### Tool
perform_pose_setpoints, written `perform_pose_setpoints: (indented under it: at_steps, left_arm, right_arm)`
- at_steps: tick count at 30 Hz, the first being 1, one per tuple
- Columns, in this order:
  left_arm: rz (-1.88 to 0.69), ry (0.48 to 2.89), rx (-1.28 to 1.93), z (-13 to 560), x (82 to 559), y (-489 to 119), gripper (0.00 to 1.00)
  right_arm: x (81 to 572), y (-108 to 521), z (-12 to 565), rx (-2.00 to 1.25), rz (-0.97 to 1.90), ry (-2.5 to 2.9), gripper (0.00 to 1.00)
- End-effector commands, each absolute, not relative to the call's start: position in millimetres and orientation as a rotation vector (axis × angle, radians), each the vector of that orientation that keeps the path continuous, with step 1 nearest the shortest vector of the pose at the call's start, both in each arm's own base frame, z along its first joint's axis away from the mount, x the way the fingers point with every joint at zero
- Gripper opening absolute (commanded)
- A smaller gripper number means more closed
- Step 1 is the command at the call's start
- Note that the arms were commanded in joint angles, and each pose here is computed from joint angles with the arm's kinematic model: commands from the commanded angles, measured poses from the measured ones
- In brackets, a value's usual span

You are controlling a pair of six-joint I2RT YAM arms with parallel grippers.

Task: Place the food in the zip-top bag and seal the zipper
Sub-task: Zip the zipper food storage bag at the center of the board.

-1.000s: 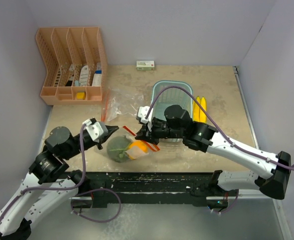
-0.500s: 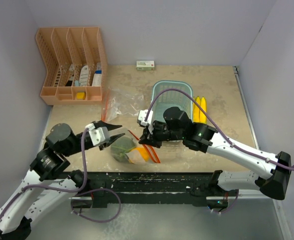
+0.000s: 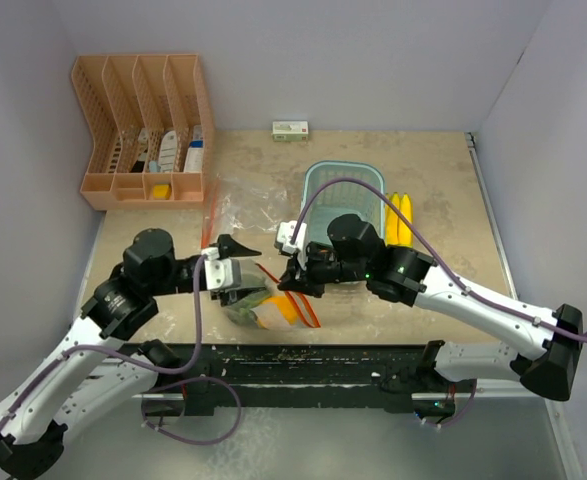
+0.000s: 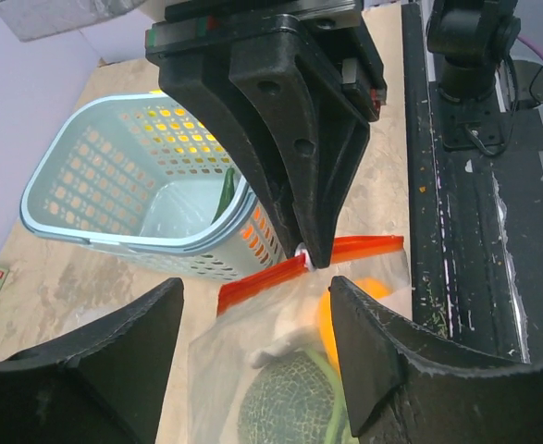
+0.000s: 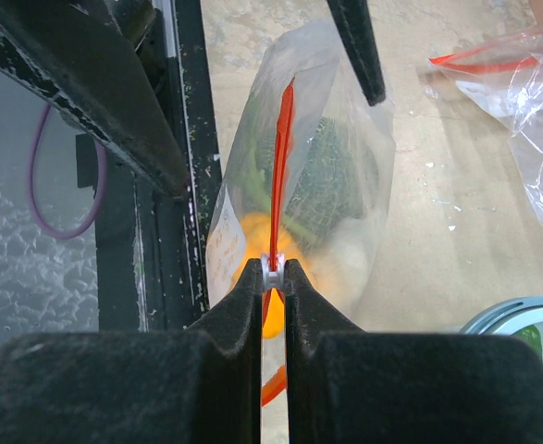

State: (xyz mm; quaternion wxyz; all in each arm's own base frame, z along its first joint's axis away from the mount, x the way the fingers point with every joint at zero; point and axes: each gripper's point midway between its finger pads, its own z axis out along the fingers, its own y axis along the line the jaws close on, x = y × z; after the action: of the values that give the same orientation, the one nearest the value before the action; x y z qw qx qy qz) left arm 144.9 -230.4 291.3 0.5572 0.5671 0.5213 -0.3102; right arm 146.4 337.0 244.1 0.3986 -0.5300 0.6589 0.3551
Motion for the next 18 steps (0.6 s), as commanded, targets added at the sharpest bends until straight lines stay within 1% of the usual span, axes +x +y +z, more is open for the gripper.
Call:
perform_pose_setpoints:
  at_steps: [1,4,7,9,10,11,13,14,18]
  left_arm:
    - [-0.746,1.181,1.342,296,153,-241,0.67]
    - [-0.768,1.225,1.350,287,156,-245,0.63]
    - [-0.792,1.248,1.365,280,156,-248,0.52]
    - [-0.803,1.259,1.367,276,156,-249,0.47]
    - [-0.808,1.262,1.369,275,157,-250,0.41]
    - [-0.810,1.264,1.370,275,157,-250,0.33]
    - [-0.815,1.264,1.370,275,157,-251,0.06]
    - [-0.812,1.266,1.365,276,158,-251,0.00]
    - [-0.776,1.282,1.303,283,164,-246,0.00]
  right_arm:
    - [144,337,274,-1.326,0.926,1.575,0.06]
    - [144,337,274,-1.327,0.928,1.572,0.06]
    - [143,336,274,-1.329,0.928,1.566,0.06]
    - [142,337,275,-1.330,0.930,1.562,0.06]
    - [143,337,276,-1.330,0.929,1.560,0.06]
    - [143,336,275,-1.331,0.928,1.560,0.06]
    - [142,336,275,-1.330,0.927,1.559,0.06]
    - [142,336,275,-1.329,0.927,1.559,0.06]
    - [145,335,272,-1.319,0.916,1.570,0.06]
